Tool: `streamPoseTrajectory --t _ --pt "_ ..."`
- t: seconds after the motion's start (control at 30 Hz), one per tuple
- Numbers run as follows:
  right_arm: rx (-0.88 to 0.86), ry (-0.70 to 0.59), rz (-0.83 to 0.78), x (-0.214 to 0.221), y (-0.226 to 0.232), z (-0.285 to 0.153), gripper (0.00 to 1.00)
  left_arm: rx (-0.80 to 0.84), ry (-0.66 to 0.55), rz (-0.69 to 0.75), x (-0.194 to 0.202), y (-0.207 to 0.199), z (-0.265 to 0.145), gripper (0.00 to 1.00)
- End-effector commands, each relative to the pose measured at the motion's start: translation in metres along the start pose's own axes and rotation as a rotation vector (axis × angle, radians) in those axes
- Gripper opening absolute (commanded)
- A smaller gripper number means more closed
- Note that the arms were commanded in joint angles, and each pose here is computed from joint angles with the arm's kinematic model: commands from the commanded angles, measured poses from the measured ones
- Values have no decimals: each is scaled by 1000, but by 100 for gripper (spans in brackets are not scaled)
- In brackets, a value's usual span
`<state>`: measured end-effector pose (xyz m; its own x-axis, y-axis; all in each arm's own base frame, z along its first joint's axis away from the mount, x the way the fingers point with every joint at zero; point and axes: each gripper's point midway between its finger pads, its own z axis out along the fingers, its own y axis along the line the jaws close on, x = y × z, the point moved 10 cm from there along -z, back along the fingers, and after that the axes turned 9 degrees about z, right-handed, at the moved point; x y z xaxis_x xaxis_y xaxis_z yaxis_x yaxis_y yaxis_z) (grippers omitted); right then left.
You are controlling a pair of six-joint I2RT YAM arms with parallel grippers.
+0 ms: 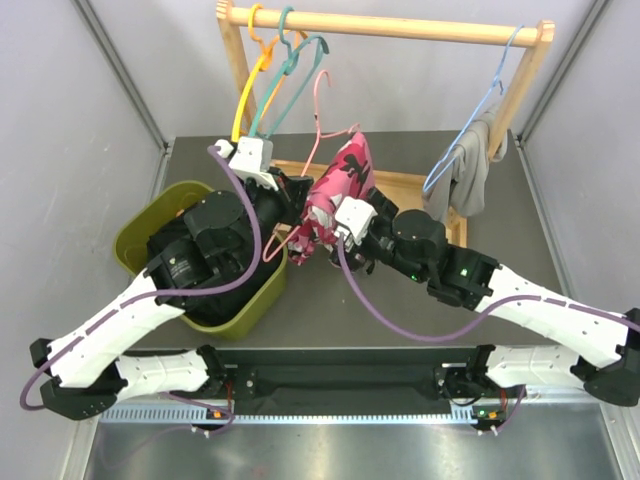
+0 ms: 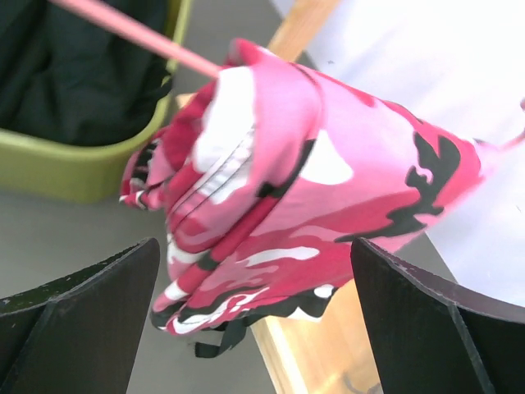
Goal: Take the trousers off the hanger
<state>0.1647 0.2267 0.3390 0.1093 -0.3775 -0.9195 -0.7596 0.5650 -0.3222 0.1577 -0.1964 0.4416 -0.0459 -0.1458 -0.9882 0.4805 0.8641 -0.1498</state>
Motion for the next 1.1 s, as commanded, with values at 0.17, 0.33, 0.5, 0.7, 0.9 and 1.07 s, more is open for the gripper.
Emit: streamPoseTrajectory --t 0.17,0.33,0.5,0.7,0.9,1.07 --pt "148 -139 127 -29 -5 23 100 86 -357 -242 -77 4 -34 0" --pt "143 -135 138 -32 -4 34 100 114 -335 -258 -74 5 -43 0" --pt "155 -172 159 -37 -19 43 85 167 -307 -274 -72 4 -51 0" --pt "7 -144 88 -43 -26 45 17 163 -275 -273 -62 8 -56 0" --pt "-252 -202 -68 -95 -34 13 0 47 -222 -199 -38 21 -55 0" --pt "-229 -352 -96 -163 -59 -30 0 -56 -159 -128 -10 26 -41 0"
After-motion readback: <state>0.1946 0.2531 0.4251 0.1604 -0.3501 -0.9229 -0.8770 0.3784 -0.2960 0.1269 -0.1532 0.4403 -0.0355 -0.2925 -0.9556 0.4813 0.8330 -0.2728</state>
